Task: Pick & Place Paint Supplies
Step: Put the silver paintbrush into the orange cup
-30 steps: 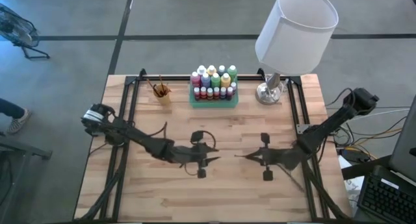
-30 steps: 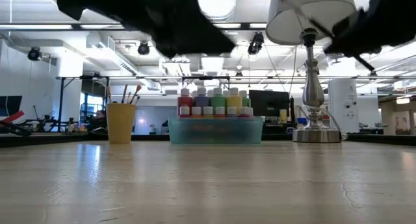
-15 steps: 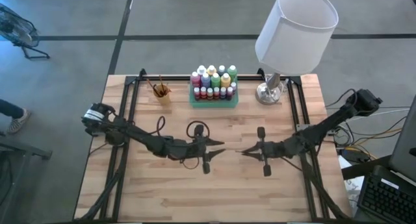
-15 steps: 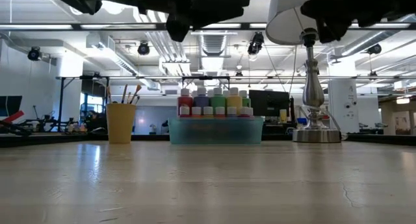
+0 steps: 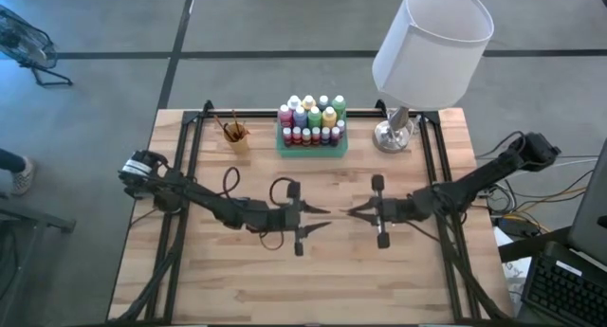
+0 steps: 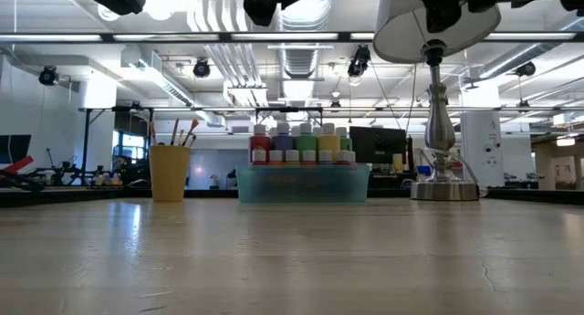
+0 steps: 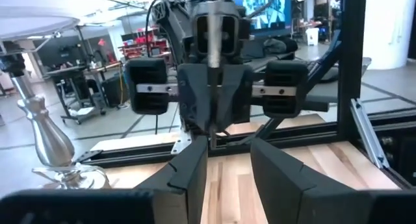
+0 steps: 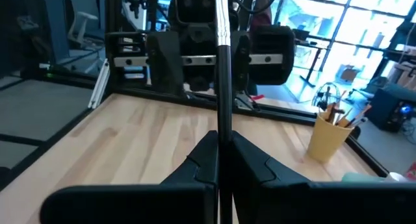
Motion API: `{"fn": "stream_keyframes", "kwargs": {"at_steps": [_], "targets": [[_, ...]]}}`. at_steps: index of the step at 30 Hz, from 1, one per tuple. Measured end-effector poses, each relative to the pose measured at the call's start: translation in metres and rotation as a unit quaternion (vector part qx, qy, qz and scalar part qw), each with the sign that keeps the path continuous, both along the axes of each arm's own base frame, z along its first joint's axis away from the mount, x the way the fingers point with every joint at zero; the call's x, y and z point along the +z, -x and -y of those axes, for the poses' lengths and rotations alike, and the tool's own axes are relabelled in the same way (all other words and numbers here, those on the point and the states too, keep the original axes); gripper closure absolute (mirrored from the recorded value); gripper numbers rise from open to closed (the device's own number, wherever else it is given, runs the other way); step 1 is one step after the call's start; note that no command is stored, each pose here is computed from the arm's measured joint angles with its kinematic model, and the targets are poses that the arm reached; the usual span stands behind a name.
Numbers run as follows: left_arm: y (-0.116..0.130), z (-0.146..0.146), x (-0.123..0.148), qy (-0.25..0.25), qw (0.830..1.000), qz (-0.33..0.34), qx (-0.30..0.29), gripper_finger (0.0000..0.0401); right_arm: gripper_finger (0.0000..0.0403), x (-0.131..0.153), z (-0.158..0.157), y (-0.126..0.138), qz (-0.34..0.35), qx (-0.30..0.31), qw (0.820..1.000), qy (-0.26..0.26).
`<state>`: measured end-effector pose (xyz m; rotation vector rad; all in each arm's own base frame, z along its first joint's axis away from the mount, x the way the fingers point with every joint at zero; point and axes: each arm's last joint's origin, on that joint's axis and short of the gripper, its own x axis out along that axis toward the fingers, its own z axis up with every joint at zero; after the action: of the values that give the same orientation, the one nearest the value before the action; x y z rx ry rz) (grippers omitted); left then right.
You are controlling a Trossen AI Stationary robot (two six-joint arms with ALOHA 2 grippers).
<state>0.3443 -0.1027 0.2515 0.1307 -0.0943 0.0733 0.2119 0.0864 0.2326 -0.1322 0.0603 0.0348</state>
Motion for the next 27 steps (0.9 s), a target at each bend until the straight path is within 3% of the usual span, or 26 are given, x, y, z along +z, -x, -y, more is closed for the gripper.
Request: {"fn": "stream_keyframes", "kwargs": {"at_steps": [13, 27], "targets": [[-0.003, -0.006, 0.005, -0.044, 0.999, 0.007, 0.016, 0.0277, 0.039, 0.002, 0.018, -0.008, 0.01, 0.015, 1.0, -0.019], [-0.004, -0.01, 0.008, -0.042, 0.999, 0.011, 0.024, 0.0277, 0.039, 0.008, 0.015, -0.007, 0.037, 0.078, 0.996, -0.026]]}}
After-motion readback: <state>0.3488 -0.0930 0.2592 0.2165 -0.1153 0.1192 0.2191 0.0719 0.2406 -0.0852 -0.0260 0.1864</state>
